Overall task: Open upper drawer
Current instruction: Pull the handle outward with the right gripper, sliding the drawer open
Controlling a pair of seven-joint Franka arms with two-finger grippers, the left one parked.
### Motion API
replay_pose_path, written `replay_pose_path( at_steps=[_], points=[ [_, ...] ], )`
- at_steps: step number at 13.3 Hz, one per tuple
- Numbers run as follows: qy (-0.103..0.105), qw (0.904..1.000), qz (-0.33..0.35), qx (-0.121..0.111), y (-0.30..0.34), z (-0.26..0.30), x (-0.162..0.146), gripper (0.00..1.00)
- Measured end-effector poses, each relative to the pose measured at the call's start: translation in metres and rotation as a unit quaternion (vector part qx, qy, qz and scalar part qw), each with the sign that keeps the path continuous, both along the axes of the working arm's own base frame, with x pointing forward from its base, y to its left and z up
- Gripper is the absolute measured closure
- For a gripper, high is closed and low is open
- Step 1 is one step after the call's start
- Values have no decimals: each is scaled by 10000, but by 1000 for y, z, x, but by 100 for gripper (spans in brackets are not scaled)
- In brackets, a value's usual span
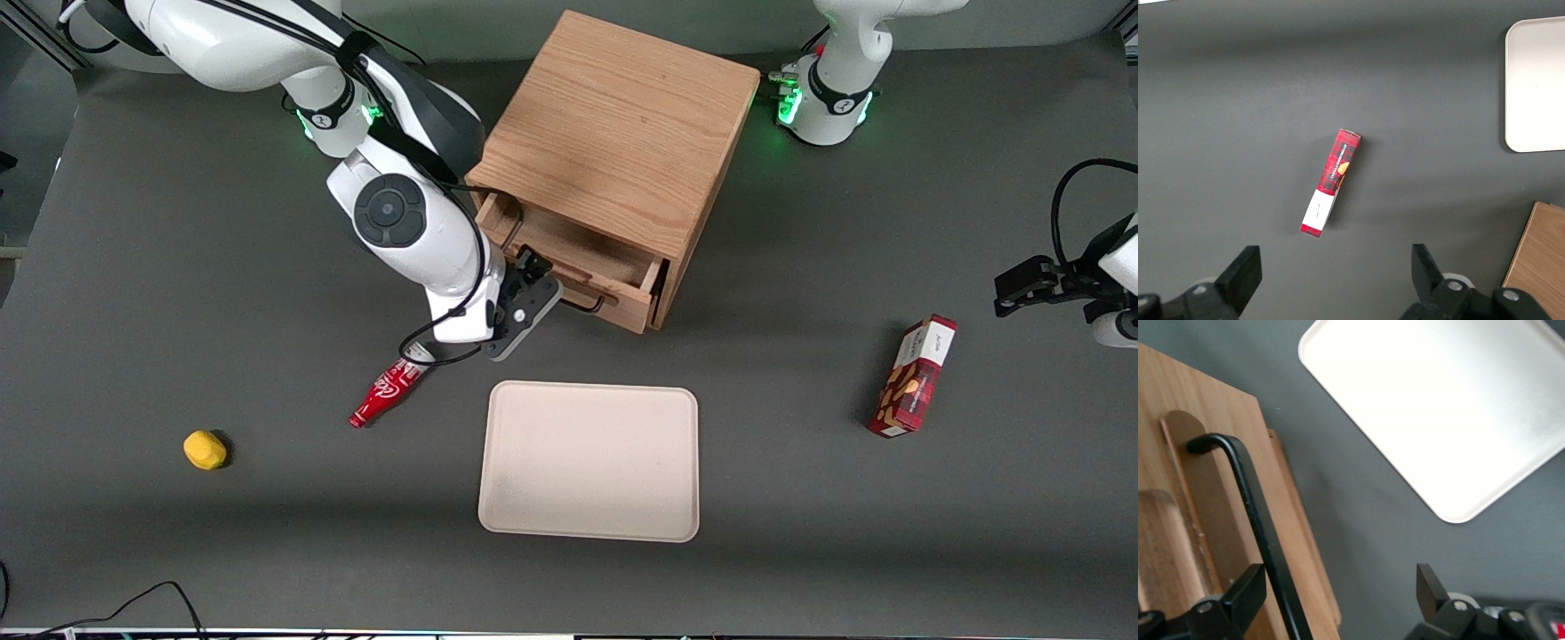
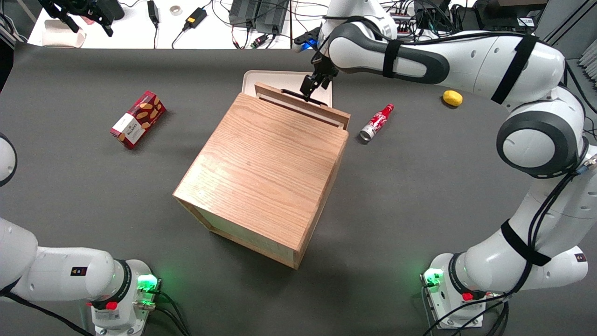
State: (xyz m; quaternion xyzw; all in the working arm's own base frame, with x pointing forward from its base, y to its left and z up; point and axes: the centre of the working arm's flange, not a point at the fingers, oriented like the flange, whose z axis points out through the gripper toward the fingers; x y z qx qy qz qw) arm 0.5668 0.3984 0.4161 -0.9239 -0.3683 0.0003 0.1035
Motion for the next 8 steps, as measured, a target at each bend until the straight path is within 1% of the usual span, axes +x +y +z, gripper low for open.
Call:
replay_pose_path(
  at_steps=[2,6,8],
  points=[
    [-132,9999,-23,-77,-8,-1,7,0],
    [-332,9994,-102,-42,-17,-2,19,0],
    [-478,9988,-112,-72,-26,-3,28,0]
  ],
)
